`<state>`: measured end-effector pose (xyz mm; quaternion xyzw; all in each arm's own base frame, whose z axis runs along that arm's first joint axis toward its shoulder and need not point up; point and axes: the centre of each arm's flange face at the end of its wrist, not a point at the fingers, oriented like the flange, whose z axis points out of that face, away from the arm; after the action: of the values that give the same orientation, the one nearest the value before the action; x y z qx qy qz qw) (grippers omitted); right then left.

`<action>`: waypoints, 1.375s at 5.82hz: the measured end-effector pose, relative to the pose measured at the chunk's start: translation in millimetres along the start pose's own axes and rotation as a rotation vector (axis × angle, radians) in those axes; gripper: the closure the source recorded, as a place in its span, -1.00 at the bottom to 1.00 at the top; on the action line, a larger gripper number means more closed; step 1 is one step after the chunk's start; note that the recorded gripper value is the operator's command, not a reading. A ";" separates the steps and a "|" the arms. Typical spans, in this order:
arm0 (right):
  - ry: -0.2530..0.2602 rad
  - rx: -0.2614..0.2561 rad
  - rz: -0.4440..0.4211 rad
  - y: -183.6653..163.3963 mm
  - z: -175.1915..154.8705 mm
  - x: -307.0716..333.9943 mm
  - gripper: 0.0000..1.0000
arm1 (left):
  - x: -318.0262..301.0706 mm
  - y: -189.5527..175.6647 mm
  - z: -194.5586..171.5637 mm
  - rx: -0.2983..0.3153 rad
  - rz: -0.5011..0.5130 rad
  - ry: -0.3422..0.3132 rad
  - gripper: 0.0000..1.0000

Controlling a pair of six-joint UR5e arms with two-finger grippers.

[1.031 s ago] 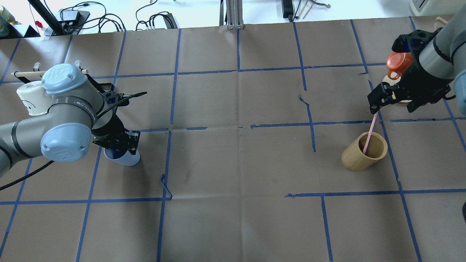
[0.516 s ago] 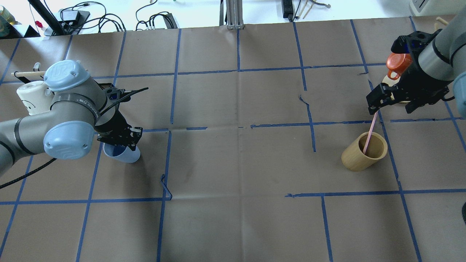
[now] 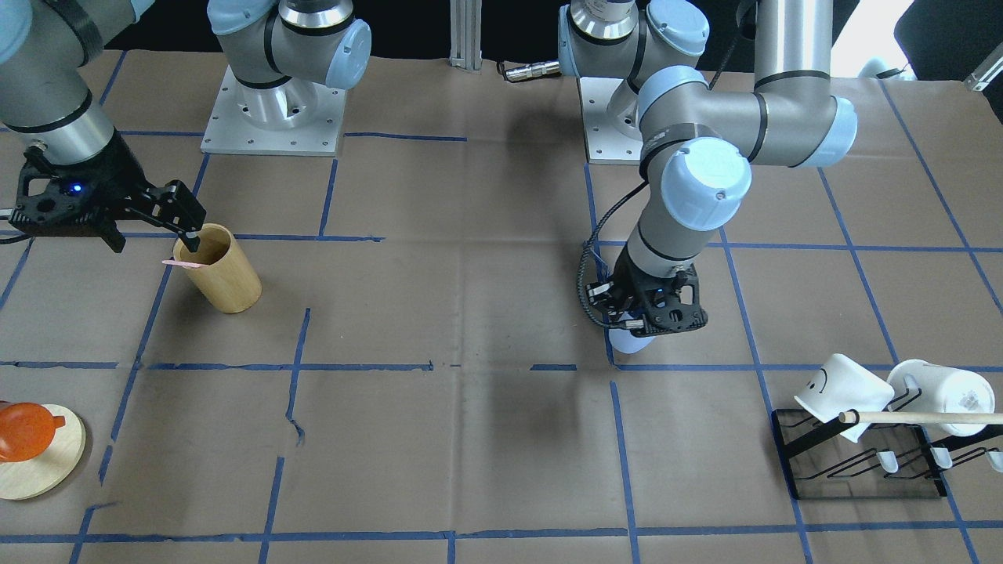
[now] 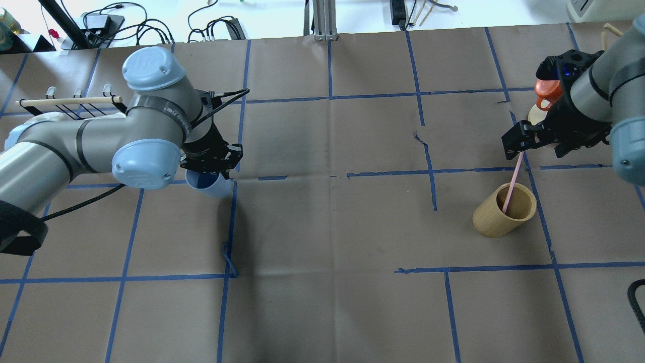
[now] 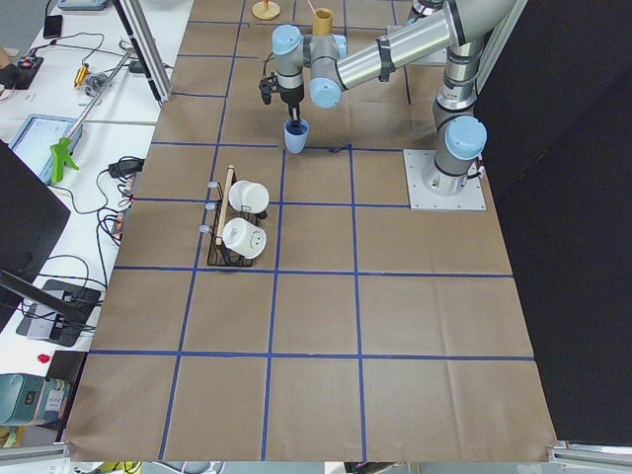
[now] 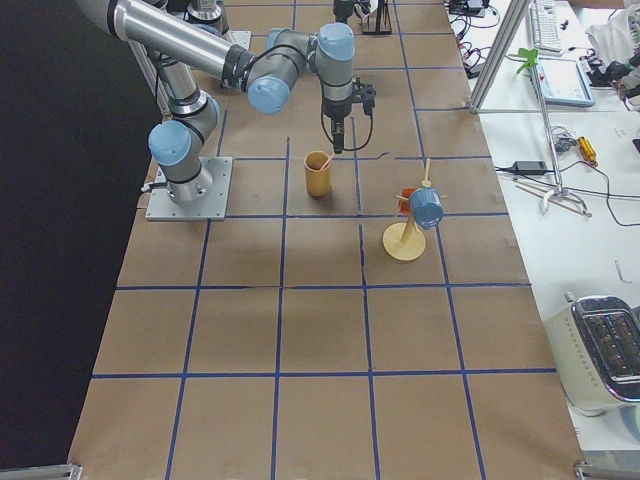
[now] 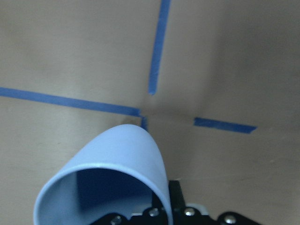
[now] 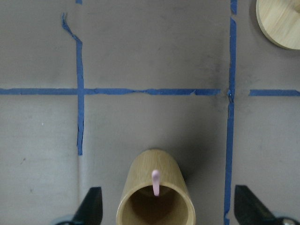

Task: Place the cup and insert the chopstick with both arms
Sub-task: 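Set the blue cup at table center while the right gripper grasps the chopstick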

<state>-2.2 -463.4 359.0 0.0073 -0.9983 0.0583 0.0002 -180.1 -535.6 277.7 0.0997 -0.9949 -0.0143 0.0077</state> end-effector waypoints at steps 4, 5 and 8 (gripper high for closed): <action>0.018 0.113 -0.007 31.8 35.1 -11.2 -0.08 | 190.5 33.0 18.4 0.037 -0.014 0.018 0.41; 0.024 0.130 -0.010 31.0 33.9 -11.3 0.17 | 198.8 38.4 23.2 0.033 -0.001 0.014 -0.97; 0.025 0.181 -0.017 26.5 29.4 -11.6 0.78 | 202.3 33.1 9.2 0.077 0.006 0.046 -0.98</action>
<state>9.0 -440.4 326.7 0.0151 -0.9888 0.1482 0.0124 -385.0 -543.2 271.9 0.0972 -0.9946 0.0263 0.0267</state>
